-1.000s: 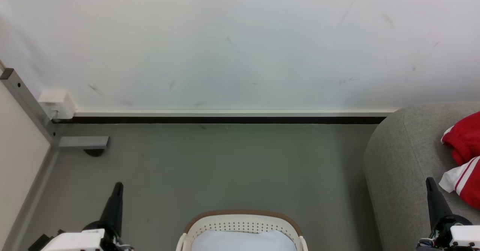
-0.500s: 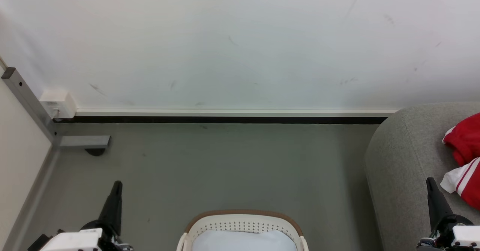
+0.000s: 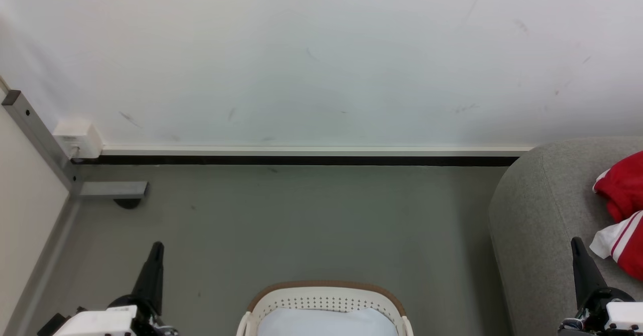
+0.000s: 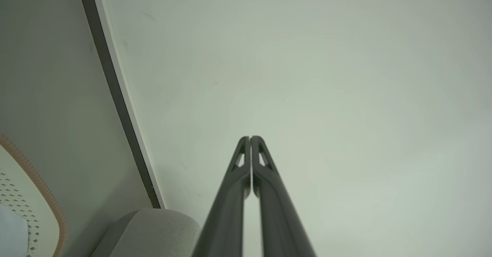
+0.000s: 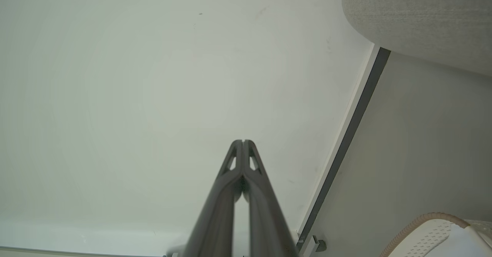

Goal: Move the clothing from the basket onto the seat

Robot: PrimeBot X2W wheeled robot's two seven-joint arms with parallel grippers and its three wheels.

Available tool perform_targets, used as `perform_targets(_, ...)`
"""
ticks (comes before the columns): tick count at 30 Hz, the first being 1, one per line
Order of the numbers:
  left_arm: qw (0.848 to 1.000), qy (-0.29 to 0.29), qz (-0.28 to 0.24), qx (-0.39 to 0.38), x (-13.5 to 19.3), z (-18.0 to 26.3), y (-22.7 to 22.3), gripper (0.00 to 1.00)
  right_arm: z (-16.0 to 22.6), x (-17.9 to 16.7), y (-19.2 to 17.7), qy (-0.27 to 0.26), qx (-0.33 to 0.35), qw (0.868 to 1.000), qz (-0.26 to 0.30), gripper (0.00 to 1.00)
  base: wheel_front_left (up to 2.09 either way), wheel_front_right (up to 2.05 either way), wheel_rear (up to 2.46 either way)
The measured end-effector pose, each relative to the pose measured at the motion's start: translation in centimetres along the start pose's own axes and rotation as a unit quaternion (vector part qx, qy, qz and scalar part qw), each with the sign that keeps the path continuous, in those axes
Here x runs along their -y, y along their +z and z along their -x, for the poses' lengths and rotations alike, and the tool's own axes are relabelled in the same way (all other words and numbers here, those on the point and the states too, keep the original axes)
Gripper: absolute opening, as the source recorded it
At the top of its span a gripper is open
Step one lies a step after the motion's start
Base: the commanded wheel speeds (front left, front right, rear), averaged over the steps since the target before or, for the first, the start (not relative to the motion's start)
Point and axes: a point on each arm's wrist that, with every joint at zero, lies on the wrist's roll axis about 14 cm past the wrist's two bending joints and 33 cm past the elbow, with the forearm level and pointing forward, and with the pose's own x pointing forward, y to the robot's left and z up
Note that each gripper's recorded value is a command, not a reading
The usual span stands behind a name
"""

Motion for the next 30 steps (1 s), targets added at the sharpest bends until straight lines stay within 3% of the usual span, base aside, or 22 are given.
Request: perform_targets(30,1.0,0.0,0.0,0.0,0.01,0.0,0.0,0.0,0.0,-0.01,0.01,0.0,0.0,1.0,0.0,0.0,0.0,0.0,0.0)
